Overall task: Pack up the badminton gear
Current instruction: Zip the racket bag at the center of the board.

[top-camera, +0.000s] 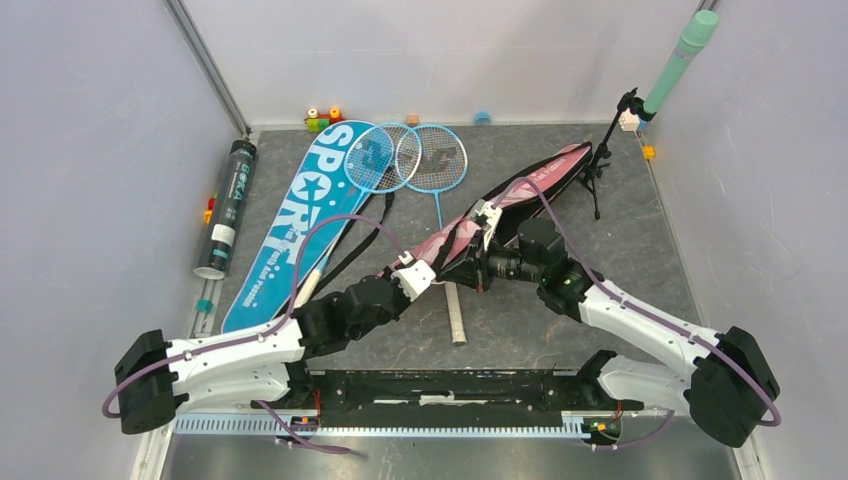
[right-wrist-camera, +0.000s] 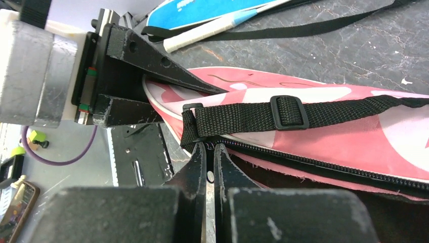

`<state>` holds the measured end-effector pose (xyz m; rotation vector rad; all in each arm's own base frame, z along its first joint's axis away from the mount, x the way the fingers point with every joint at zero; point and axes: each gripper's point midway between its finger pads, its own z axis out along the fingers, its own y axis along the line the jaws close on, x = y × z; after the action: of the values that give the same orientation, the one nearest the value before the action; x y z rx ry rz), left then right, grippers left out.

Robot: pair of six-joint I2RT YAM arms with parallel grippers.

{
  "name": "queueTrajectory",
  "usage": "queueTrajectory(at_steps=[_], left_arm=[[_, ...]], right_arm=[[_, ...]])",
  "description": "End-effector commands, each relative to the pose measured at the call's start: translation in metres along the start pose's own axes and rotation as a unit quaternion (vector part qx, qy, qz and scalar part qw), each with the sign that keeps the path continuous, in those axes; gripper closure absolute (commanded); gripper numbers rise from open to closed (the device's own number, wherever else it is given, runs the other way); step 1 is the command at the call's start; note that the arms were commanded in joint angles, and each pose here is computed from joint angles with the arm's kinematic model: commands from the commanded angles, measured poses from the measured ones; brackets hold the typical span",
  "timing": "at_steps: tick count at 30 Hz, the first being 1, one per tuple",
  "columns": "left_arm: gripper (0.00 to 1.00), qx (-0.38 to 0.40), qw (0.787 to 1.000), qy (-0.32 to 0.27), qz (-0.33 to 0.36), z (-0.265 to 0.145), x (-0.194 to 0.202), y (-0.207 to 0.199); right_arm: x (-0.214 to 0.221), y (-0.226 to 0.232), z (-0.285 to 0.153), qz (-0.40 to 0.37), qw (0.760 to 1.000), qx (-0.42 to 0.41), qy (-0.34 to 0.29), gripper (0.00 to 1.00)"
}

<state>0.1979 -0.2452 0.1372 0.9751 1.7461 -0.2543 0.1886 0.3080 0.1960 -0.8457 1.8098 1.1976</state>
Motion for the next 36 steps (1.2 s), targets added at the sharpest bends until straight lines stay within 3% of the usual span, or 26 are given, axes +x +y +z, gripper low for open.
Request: queueTrajectory(at_steps=[1,5,7,9,10,11,13,14,15,21,27,33,36], left_arm=[[0.98,0.029,0.997,-0.050,-0.060,0.004,-0.021,-0.016],[0.98,0.028,0.996,-0.056,-0.062,0.001,-0.023,-0.015],[0.98,0.018,0.996,-0.063,-0.068,-0.002,-0.025,-0.010],[0.98,0.001,0.995,-0.070,-0.075,-0.006,-0.025,-0.003],[0.98,-0.001,0.995,-0.073,-0.073,-0.008,-0.025,-0.001],[0.98,-0.010,0.994,-0.076,-0.072,-0.013,-0.025,0.004],[0.98,-0.019,0.994,-0.075,-0.072,-0.015,-0.024,0.008],[0.98,-0.021,0.995,-0.073,-0.070,-0.016,-0.023,0.009],[0.98,-0.025,0.995,-0.072,-0.069,-0.016,-0.023,0.011],[0.98,-0.011,0.995,-0.073,-0.068,-0.022,-0.023,0.008],[0.98,-0.024,0.988,-0.118,-0.096,-0.046,-0.038,0.023],[0.98,-0.032,0.975,-0.183,-0.122,-0.076,-0.052,0.037],[0.98,-0.036,0.973,-0.187,-0.128,-0.082,-0.050,0.041]], right_arm=[[-0.049,0.085,-0.013,-0.048,0.982,-0.164,-0.084,1.00],[-0.037,0.059,-0.003,-0.044,0.993,-0.099,-0.055,1.00],[-0.028,0.019,-0.003,-0.068,0.997,0.009,-0.026,1.00],[-0.020,-0.037,-0.019,-0.096,0.982,0.165,0.004,1.00],[-0.019,-0.066,-0.036,-0.107,0.961,0.253,0.012,1.00],[-0.017,-0.123,-0.094,-0.134,0.879,0.456,0.046,1.00],[-0.016,-0.149,-0.137,-0.144,0.804,0.572,0.068,1.00],[-0.014,-0.158,-0.150,-0.143,0.779,0.606,0.079,1.00],[-0.014,-0.166,-0.159,-0.138,0.765,0.623,0.084,1.00],[-0.038,-0.214,-0.176,-0.118,0.749,0.651,0.037,1.00],[-0.064,-0.294,-0.203,-0.127,0.691,0.710,0.052,1.00],[-0.081,-0.368,-0.213,-0.127,0.686,0.715,0.046,1.00],[-0.078,-0.399,-0.208,-0.129,0.686,0.712,0.078,1.00]])
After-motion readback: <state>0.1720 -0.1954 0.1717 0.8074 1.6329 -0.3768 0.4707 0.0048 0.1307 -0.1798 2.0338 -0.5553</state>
